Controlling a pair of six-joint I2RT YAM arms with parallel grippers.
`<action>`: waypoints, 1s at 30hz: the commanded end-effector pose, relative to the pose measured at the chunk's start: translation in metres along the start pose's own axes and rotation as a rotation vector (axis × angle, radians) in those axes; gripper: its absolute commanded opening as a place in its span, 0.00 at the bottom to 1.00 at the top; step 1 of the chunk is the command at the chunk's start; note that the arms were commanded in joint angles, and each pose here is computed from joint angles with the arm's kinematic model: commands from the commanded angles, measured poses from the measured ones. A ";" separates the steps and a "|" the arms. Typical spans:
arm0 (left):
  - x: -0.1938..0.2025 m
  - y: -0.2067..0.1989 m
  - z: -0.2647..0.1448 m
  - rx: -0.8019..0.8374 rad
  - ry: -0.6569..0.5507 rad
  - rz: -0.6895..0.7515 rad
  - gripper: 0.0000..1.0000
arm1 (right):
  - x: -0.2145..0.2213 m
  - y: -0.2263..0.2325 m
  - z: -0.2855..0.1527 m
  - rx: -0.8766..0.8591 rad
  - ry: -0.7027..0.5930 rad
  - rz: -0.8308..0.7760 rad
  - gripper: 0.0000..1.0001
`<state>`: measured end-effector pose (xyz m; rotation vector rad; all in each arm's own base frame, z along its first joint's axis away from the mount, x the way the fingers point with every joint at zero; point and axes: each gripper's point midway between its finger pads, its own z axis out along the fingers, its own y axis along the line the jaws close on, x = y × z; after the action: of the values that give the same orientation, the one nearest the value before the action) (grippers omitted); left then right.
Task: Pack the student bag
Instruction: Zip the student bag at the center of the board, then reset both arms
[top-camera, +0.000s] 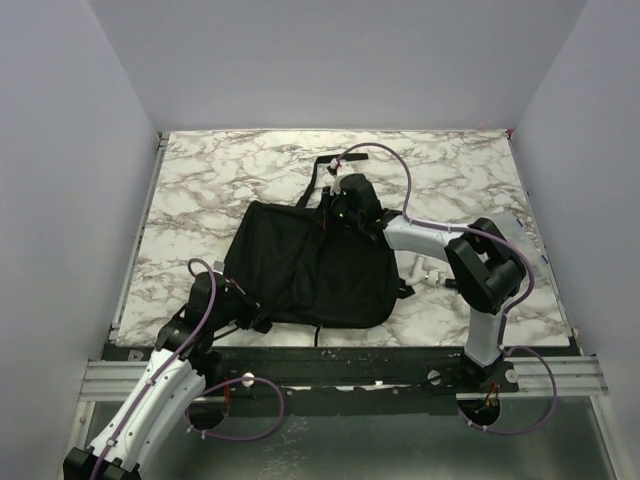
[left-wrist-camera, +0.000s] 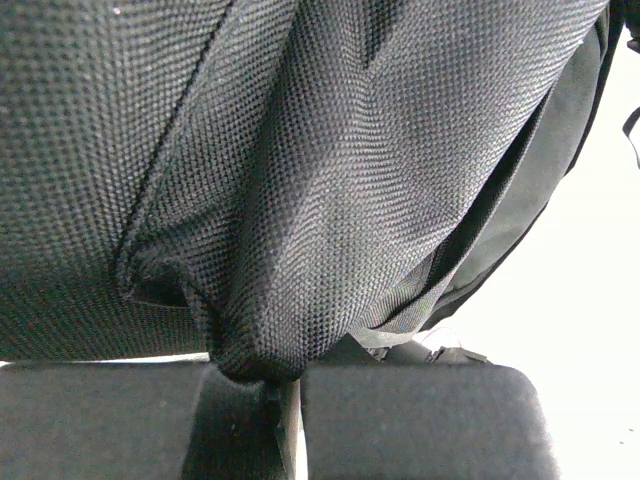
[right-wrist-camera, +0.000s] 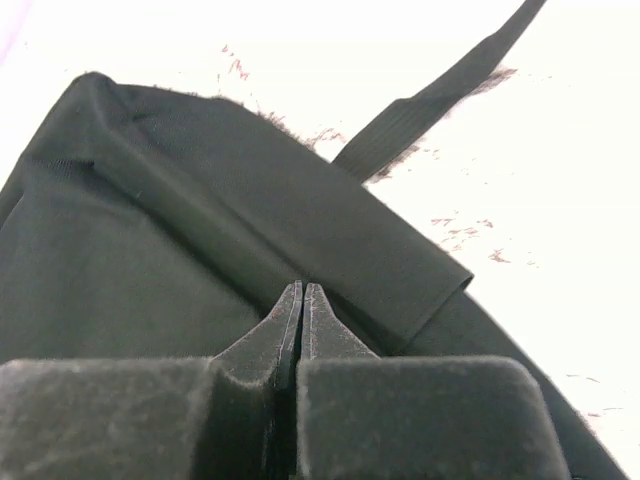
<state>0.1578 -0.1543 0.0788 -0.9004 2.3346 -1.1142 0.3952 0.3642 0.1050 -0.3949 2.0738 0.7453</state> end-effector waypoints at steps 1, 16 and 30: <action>0.005 0.037 0.002 -0.123 0.000 -0.025 0.00 | -0.070 -0.039 -0.002 0.183 -0.214 -0.032 0.00; -0.004 0.011 -0.007 -0.064 -0.020 0.108 0.24 | -0.051 -0.013 -0.016 0.067 -0.024 -0.061 0.03; -0.001 -0.116 -0.084 0.383 -0.080 0.542 0.81 | -0.072 -0.005 -0.195 0.193 -0.095 -0.007 0.66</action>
<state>0.1547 -0.1542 0.1292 -0.5066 2.2668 -1.0994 0.3430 0.2796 0.1936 -0.3438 2.0868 0.6283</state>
